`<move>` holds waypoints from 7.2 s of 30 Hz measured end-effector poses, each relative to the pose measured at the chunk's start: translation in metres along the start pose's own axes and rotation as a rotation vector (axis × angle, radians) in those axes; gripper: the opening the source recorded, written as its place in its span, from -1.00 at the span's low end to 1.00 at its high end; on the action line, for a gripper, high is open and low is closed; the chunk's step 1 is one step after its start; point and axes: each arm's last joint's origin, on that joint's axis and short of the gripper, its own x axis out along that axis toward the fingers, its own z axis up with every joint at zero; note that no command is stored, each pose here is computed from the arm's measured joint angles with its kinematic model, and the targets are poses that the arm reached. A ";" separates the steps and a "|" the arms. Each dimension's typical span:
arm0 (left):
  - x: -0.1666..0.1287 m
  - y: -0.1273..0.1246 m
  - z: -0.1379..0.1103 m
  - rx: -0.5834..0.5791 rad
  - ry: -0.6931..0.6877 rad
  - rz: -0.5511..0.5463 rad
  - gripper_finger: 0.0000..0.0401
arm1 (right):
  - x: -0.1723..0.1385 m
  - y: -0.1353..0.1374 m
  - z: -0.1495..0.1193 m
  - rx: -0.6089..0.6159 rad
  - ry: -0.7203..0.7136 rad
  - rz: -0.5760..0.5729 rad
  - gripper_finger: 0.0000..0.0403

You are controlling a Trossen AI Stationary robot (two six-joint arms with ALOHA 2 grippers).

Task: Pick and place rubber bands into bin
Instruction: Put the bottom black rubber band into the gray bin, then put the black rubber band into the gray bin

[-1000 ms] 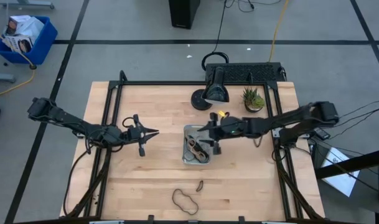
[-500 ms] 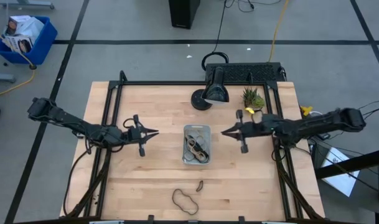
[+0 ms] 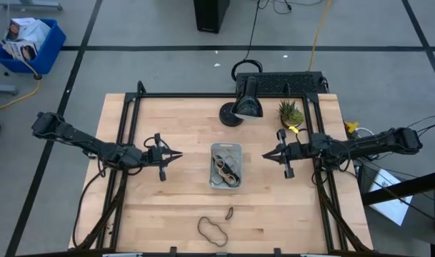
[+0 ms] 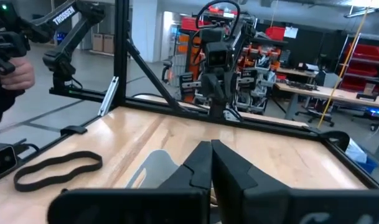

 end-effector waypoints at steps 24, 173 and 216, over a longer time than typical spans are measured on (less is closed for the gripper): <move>0.004 -0.006 -0.008 -0.237 0.069 -0.096 -0.78 | 0.001 0.002 -0.006 0.061 0.047 0.041 -1.00; 0.178 -0.043 0.055 0.106 0.288 -0.032 -0.44 | 0.003 0.001 -0.006 0.058 0.042 0.024 -0.98; 0.021 -0.019 0.054 0.084 0.065 -0.067 -0.98 | 0.003 0.002 -0.011 0.086 0.096 0.028 -0.98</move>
